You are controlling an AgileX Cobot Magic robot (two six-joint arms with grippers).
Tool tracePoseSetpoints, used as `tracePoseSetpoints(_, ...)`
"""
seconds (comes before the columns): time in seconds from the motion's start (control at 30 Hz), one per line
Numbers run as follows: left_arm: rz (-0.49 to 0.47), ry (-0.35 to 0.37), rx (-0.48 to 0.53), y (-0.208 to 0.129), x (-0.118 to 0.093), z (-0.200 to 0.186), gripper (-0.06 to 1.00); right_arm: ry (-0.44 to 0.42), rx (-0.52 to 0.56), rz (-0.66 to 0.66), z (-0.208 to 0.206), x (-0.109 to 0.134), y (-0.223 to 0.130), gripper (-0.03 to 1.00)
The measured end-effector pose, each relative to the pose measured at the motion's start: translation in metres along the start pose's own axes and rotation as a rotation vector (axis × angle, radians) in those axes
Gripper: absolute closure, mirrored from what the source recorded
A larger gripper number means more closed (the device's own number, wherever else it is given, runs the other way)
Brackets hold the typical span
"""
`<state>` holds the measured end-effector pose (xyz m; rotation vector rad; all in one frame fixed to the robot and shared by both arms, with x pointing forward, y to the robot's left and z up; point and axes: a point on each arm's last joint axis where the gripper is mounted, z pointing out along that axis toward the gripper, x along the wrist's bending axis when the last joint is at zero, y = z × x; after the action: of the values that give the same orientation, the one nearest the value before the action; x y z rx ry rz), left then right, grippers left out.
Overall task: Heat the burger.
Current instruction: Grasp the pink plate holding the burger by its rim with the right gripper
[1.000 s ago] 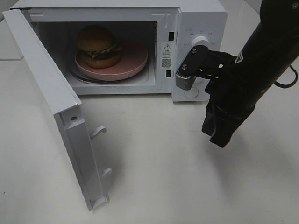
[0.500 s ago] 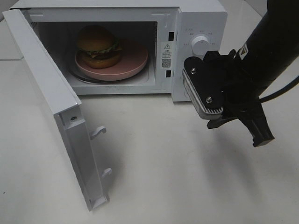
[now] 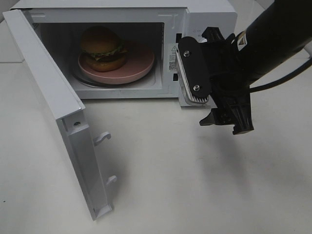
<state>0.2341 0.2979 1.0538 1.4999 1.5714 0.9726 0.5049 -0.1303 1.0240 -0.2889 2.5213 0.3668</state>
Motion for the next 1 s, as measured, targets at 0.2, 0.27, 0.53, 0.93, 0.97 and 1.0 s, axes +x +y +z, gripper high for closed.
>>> tracePoseSetpoints(0.2,0.000,0.000,0.000,0.000,0.000,0.000,-0.01,-0.060,-0.014,0.000,-0.001,-0.007,0.002,0.11)
tracePoseSetpoints(0.27,0.000,0.000,0.000,0.000,0.000,0.000,-0.01,-0.067,-0.017,0.004,-0.001,-0.009,0.003,0.11)
tracePoseSetpoints(0.53,0.000,0.000,0.000,0.000,0.000,0.000,-0.01,-0.093,-0.023,0.014,0.015,-0.031,0.010,0.11)
tracePoseSetpoints(0.93,0.000,0.000,0.000,0.000,0.000,0.000,-0.01,-0.125,-0.037,0.007,0.051,-0.056,0.020,0.11)
tracePoseSetpoints(0.97,0.000,0.000,0.000,0.000,0.000,0.000,-0.01,-0.131,-0.039,-0.001,0.053,-0.058,0.022,0.11)
tracePoseSetpoints(1.0,0.000,0.000,0.000,0.000,0.000,0.000,-0.01,-0.131,-0.039,-0.001,0.053,-0.058,0.022,0.11)
